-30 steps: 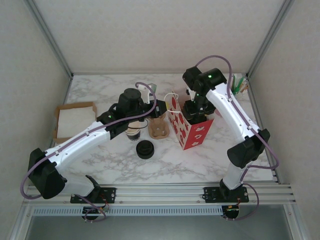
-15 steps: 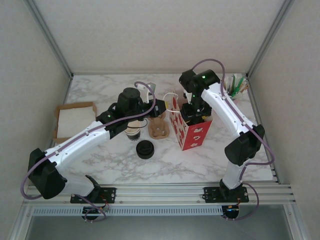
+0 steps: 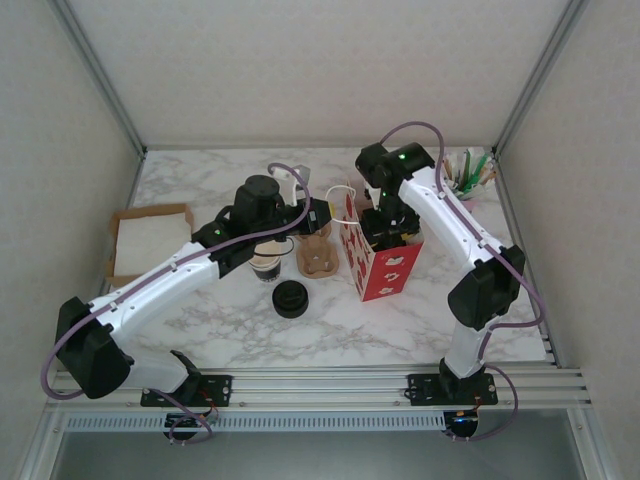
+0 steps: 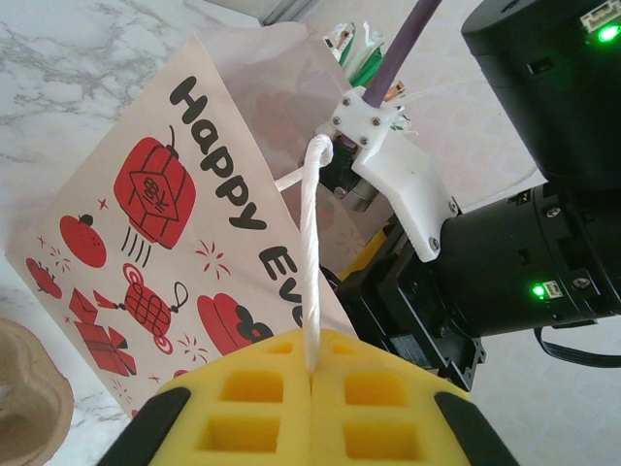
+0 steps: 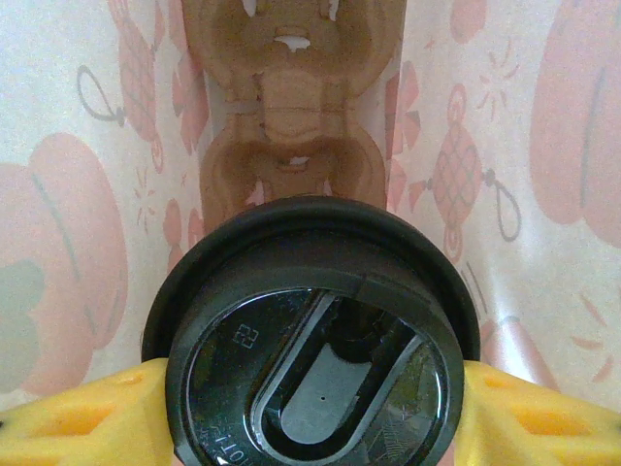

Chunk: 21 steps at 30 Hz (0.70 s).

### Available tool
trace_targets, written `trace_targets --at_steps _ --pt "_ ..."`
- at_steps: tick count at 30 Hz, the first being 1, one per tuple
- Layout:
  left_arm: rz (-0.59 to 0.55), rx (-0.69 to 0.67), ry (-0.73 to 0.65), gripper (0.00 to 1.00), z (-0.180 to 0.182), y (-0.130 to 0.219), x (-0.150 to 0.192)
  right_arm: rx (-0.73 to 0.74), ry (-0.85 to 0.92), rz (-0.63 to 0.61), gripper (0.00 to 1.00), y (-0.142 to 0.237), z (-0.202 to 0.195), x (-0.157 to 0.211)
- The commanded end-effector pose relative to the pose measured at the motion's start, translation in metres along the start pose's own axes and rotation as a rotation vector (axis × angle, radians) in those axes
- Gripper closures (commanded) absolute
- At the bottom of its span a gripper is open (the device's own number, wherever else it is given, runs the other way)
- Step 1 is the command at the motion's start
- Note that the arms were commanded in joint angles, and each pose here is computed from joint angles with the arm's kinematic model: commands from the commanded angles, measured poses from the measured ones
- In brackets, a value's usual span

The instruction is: Pack the takeout coffee

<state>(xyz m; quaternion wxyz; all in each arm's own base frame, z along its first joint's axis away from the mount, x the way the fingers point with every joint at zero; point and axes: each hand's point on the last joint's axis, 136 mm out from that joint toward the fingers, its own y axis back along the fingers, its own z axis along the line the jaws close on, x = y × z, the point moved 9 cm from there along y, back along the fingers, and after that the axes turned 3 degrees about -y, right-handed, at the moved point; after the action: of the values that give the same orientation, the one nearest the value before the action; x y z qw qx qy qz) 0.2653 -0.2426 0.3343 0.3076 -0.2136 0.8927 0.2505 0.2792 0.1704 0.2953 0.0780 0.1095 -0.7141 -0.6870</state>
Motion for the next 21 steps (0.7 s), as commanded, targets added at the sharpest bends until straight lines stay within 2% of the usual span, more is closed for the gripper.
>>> trace_targets --at_steps 1,21 --pt "-0.019 0.026 -0.008 1.00 -0.004 0.009 -0.003 -0.003 -0.009 -0.002 0.35 -0.003 -0.001 0.000" --pt "-0.021 0.022 0.002 1.00 -0.002 0.009 -0.002 -0.007 -0.016 0.007 0.34 -0.018 -0.001 -0.003"
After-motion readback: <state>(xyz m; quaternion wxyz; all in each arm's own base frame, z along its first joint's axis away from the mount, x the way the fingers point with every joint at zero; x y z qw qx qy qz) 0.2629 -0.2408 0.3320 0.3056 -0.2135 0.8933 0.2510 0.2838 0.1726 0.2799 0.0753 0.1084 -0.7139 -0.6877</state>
